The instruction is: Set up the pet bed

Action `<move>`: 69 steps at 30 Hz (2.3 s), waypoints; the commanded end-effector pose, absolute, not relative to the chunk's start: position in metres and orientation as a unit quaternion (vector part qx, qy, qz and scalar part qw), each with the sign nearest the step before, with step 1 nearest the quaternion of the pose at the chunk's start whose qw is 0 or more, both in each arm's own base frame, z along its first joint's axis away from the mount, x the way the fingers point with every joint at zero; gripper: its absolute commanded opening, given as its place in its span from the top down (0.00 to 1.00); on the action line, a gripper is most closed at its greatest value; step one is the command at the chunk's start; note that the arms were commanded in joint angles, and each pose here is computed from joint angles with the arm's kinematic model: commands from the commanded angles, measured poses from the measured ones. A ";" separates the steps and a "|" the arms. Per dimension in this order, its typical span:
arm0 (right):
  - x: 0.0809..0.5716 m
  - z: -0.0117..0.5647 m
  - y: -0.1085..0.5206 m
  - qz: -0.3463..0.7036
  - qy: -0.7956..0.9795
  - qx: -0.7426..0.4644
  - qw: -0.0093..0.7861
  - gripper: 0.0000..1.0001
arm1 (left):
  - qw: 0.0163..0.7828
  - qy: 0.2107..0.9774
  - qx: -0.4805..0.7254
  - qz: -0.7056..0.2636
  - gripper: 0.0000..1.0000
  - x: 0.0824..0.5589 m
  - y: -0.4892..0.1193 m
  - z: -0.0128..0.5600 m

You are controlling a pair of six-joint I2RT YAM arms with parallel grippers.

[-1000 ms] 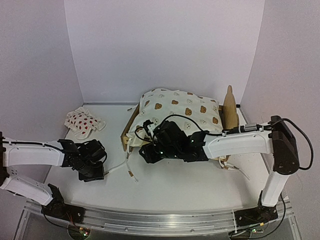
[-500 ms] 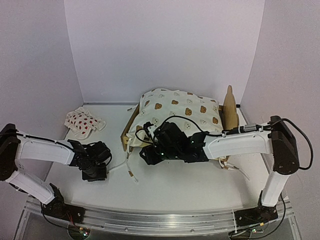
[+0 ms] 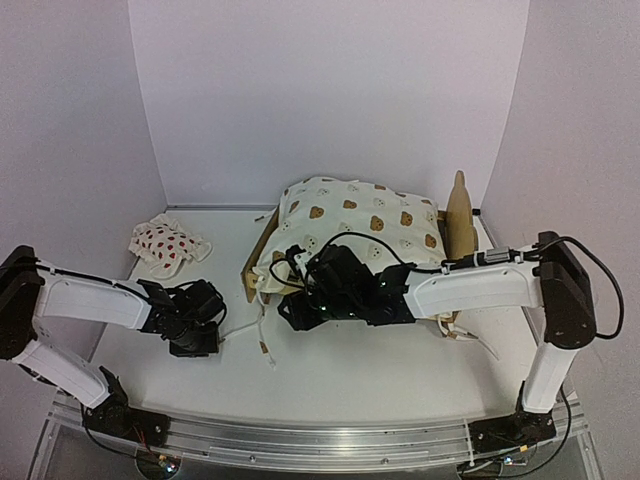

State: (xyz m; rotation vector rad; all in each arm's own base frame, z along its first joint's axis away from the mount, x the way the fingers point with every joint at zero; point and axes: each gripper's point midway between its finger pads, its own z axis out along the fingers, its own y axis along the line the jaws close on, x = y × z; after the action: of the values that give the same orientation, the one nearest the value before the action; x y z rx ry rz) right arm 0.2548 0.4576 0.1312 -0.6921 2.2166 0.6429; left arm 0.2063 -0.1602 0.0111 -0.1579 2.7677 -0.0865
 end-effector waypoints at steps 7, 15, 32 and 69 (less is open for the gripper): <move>0.262 0.121 0.499 0.285 0.859 -0.266 0.331 0.45 | 0.260 0.961 -0.047 -0.085 1.00 0.225 -0.169 0.073; 0.273 0.106 0.517 0.282 0.858 -0.268 0.335 0.40 | 0.291 0.950 -0.045 -0.104 1.00 0.229 -0.169 0.096; 0.313 0.094 0.540 0.292 0.811 -0.227 0.453 0.54 | 0.340 0.931 -0.012 -0.129 1.00 0.256 -0.194 0.134; 0.342 0.067 0.552 0.245 0.784 -0.226 0.523 0.71 | 0.363 0.919 0.013 -0.151 1.00 0.260 -0.203 0.153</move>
State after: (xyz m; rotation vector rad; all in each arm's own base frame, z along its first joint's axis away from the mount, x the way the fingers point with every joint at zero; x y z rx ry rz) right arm 0.3322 0.5466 0.0625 -0.5793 1.9079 0.5918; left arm 0.2517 -0.1962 0.1282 0.0409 2.4308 -0.3310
